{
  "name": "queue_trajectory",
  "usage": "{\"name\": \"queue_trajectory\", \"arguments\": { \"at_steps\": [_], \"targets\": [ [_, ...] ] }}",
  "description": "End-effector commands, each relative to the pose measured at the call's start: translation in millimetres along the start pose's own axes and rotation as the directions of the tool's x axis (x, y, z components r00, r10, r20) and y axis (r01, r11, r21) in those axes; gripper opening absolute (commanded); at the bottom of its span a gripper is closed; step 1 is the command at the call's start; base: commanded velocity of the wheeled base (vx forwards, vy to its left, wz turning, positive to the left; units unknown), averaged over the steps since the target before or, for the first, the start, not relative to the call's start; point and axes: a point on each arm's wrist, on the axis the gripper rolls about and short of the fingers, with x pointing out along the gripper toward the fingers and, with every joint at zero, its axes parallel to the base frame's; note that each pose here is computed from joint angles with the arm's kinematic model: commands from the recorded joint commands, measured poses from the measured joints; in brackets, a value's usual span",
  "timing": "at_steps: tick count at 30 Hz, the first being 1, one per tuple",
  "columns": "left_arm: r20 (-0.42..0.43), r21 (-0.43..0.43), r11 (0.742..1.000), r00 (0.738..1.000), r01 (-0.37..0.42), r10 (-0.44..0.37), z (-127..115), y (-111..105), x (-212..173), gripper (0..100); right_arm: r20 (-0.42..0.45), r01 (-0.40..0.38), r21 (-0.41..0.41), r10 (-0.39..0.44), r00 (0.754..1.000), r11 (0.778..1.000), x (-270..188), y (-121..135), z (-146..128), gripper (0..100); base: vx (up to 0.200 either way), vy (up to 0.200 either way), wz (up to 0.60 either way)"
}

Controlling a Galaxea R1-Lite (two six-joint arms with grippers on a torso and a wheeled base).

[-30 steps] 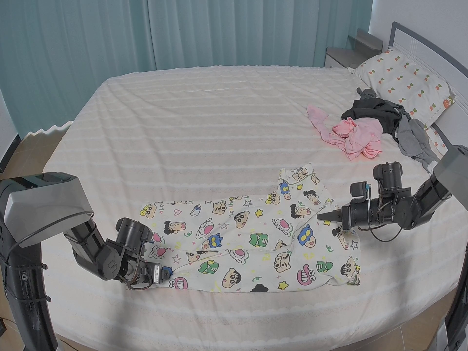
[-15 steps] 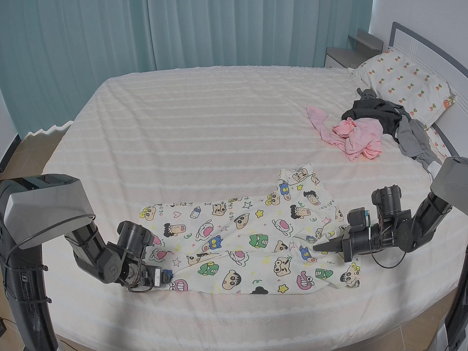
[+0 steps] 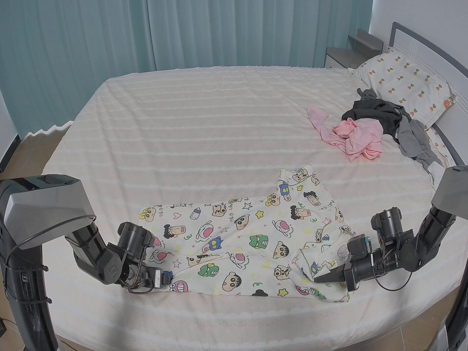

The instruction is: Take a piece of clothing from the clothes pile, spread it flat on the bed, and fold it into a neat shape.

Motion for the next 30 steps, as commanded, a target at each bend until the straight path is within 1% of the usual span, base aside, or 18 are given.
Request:
{"name": "queue_trajectory", "arguments": {
  "at_steps": [1, 8, 9, 11, 14, 17, 20, 23, 25, 27, 28, 30],
  "targets": [
    [-0.009, -0.001, 1.0, 1.0, -0.001, 0.001, -2, 0, 2, 100, -0.031, -0.006, 0.029, 0.007, 0.999, 1.0, -1, 5, -12, 100, 0.0, 0.0, 0.0],
    [-0.007, -0.001, 1.0, 1.0, -0.001, 0.001, -1, 0, 2, 100, -0.08, 0.006, 0.046, -0.002, 0.997, 0.999, 3, 10, -21, 100, 0.0, 0.0, 0.0],
    [-0.009, 0.001, 1.0, 1.0, 0.0, 0.0, -2, 0, 2, 100, -0.097, -0.001, 0.047, 0.006, 0.995, 0.999, 4, 15, -24, 100, 0.0, 0.0, 0.0],
    [-0.014, 0.001, 1.0, 1.0, -0.002, 0.002, -5, 0, 2, 100, -0.123, 0.001, 0.031, 0.003, 0.992, 1.0, 4, 23, -30, 100, 0.0, 0.0, 0.0],
    [-0.016, 0.004, 1.0, 1.0, -0.001, 0.001, -5, 0, 2, 100, -0.133, 0.025, -0.014, -0.026, 0.991, 1.0, 0, 32, -33, 100, 0.0, 0.0, 0.0],
    [-0.014, 0.004, 1.0, 1.0, -0.001, 0.001, -5, 0, 2, 100, -0.107, 0.033, -0.042, -0.038, 0.994, 0.999, -1, 35, -30, 100, 0.0, 0.0, 0.0],
    [-0.023, 0.007, 1.0, 1.0, -0.002, 0.002, -8, 0, 2, 100, -0.048, 0.054, -0.085, -0.059, 0.997, 0.995, -7, 36, -22, 100, 0.0, 0.0, 0.0],
    [-0.019, 0.007, 1.0, 1.0, 0.0, 0.0, -9, 0, 1, 100, -0.014, 0.065, -0.101, -0.066, 0.998, 0.993, -17, 45, -16, 100, 0.0, 0.0, 0.0],
    [-0.013, 0.004, 1.0, 1.0, 0.001, 0.0, -10, 1, 1, 100, -0.002, 0.065, -0.093, -0.065, 0.998, 0.994, -25, 55, -16, 100, 0.0, 0.0, 0.0],
    [-0.003, 0.002, 1.0, 1.0, 0.003, -0.003, -10, 1, 1, 100, -0.042, 0.059, -0.049, -0.061, 0.997, 0.997, -29, 62, -28, 100, 0.0, 0.0, 0.0],
    [-0.004, 0.001, 1.0, 1.0, 0.003, -0.003, -12, 1, 1, 100, -0.081, 0.068, -0.012, -0.069, 0.994, 0.998, -30, 63, -36, 100, 0.0, 0.0, 0.0],
    [0.008, -0.019, 1.0, 1.0, 0.007, -0.007, -12, 1, 1, 100, -0.13, 0.098, 0.028, -0.093, 0.987, 0.995, -29, 60, -44, 100, 0.0, 0.0, 0.0]
  ]
}}
